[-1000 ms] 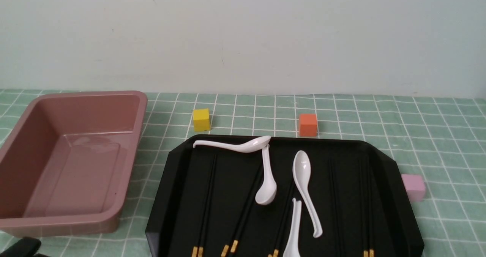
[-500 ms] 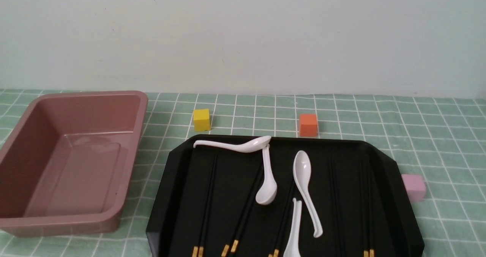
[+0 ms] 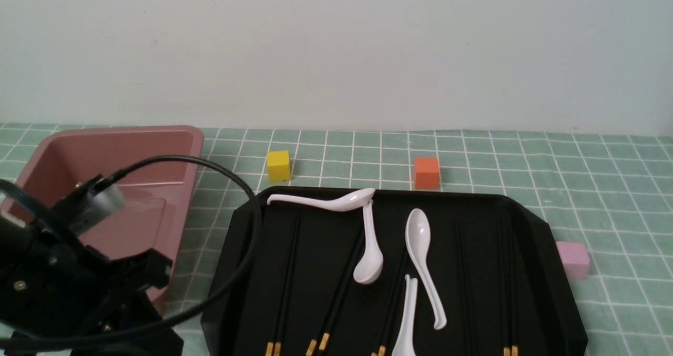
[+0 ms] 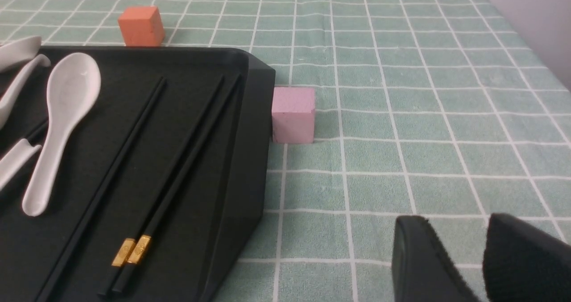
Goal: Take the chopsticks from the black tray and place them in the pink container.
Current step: 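Reach over to the black tray and grasp a pair of chopsticks with the left gripper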
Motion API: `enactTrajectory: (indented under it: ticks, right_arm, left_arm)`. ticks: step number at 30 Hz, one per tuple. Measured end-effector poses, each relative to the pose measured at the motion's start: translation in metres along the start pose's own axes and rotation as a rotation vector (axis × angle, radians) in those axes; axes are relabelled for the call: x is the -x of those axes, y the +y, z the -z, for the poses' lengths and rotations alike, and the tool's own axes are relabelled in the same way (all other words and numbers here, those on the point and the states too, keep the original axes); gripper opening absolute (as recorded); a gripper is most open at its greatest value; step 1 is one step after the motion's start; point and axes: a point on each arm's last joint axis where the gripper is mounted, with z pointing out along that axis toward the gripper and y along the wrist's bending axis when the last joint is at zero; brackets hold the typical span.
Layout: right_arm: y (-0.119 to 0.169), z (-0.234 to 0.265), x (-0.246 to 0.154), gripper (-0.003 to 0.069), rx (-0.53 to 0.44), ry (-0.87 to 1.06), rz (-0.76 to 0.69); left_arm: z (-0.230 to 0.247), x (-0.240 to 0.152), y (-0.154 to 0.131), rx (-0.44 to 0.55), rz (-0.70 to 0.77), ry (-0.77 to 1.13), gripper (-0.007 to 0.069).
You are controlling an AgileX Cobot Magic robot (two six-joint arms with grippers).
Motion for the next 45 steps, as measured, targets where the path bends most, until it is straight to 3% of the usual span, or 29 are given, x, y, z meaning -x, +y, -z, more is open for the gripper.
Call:
enactTrajectory:
  ticks: [6, 12, 15, 18, 24, 41, 45]
  right_arm:
    - [0.000, 0.000, 0.000, 0.0240, 0.000, 0.000, 0.000]
    - [0.000, 0.000, 0.000, 0.0240, 0.000, 0.000, 0.000]
    - [0.000, 0.000, 0.000, 0.0240, 0.000, 0.000, 0.000]
    - [0.000, 0.000, 0.000, 0.0240, 0.000, 0.000, 0.000]
    - [0.000, 0.000, 0.000, 0.0240, 0.000, 0.000, 0.000]
    - [0.000, 0.000, 0.000, 0.0240, 0.000, 0.000, 0.000]
    - [0.000, 0.000, 0.000, 0.0240, 0.000, 0.001, 0.000]
  left_arm:
    - [-0.024, 0.001, -0.025, 0.042, -0.084, -0.030, -0.0013]
    - [-0.056, 0.002, -0.053, 0.185, -0.150, -0.021, 0.0003]
    - [-0.079, 0.010, -0.064, 0.304, -0.181, -0.024, 0.0068]
    - [-0.104, 0.025, -0.074, 0.417, -0.217, -0.057, 0.0185]
    - [-0.133, 0.054, -0.080, 0.506, -0.250, -0.100, 0.0316]
    - [-0.194, 0.079, -0.063, 0.590, -0.200, -0.002, 0.0326]
    - [-0.197, 0.080, -0.062, 0.592, -0.185, 0.010, 0.0286]
